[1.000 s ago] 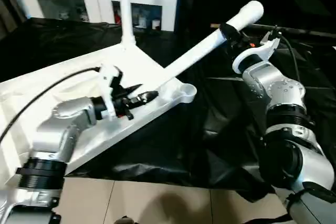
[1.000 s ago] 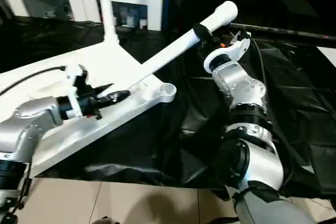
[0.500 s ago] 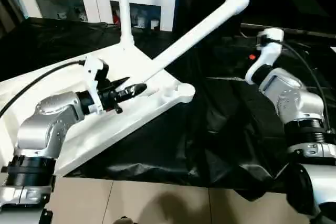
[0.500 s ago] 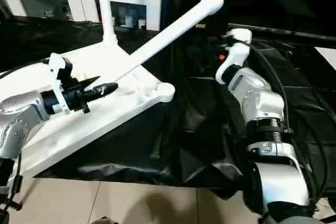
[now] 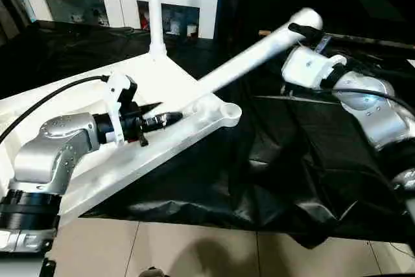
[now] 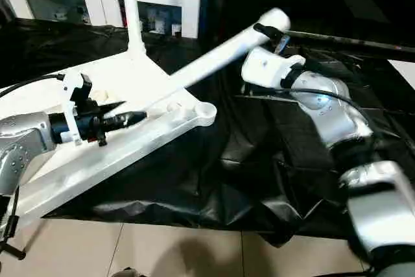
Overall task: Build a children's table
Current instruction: Pick table leg
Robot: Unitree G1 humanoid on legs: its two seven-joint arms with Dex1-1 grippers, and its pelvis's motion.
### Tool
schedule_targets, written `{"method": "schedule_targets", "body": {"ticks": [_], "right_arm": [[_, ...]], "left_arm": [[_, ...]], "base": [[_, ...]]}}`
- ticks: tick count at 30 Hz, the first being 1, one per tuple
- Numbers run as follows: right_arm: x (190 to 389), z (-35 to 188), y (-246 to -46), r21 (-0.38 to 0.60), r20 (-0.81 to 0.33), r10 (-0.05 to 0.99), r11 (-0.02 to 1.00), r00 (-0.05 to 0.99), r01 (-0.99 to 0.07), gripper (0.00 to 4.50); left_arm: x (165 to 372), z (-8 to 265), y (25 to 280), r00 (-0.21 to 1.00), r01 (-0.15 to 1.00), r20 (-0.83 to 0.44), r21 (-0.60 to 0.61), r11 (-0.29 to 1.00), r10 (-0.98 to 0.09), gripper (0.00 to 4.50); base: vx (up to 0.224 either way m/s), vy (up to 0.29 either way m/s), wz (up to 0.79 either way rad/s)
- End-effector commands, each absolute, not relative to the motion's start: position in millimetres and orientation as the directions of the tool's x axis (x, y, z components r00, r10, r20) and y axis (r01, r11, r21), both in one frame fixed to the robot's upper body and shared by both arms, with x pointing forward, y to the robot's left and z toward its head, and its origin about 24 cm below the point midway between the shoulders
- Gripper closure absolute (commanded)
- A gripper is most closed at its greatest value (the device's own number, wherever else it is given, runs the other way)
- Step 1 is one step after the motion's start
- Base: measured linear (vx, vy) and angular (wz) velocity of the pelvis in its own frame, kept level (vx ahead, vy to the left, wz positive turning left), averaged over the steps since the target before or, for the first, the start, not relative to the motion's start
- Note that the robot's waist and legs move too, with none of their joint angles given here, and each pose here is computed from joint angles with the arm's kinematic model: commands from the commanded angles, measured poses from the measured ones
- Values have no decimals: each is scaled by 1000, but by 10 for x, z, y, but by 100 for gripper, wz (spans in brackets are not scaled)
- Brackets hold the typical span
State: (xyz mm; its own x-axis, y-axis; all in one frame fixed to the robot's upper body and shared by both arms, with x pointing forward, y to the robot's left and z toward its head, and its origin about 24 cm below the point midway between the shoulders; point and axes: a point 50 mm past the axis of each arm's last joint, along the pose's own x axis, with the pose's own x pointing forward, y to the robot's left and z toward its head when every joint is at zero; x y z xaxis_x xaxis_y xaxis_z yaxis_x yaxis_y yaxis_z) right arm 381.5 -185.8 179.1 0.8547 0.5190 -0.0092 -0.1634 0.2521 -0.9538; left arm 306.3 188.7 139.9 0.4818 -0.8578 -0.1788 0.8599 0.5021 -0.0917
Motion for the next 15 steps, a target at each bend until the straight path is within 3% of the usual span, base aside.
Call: {"method": "schedule_targets", "body": {"ticks": [1,7,8,15], "right_arm": [[3838,1798,-1894,-972,-20,508,192,861,-136,0],[3881,1670,-2020,-986,-87,457,86,885,-141,0],[3883,1659,-2037,-985,-94,452,85,887,-148,29],[3859,1483,-2153,-972,-195,421,39,886,-232,80]], "left_arm": [[3013,1448,1839,428,890,-185,-84,449,-884,311],[2946,1495,1879,391,906,-210,-84,415,-896,311],[2945,1505,1888,393,906,-211,-79,417,-895,311],[2892,1595,1993,389,907,-236,-71,416,-890,311]], "base": [[0,0,0],[0,0,0],[0,0,0],[0,0,0]]}}
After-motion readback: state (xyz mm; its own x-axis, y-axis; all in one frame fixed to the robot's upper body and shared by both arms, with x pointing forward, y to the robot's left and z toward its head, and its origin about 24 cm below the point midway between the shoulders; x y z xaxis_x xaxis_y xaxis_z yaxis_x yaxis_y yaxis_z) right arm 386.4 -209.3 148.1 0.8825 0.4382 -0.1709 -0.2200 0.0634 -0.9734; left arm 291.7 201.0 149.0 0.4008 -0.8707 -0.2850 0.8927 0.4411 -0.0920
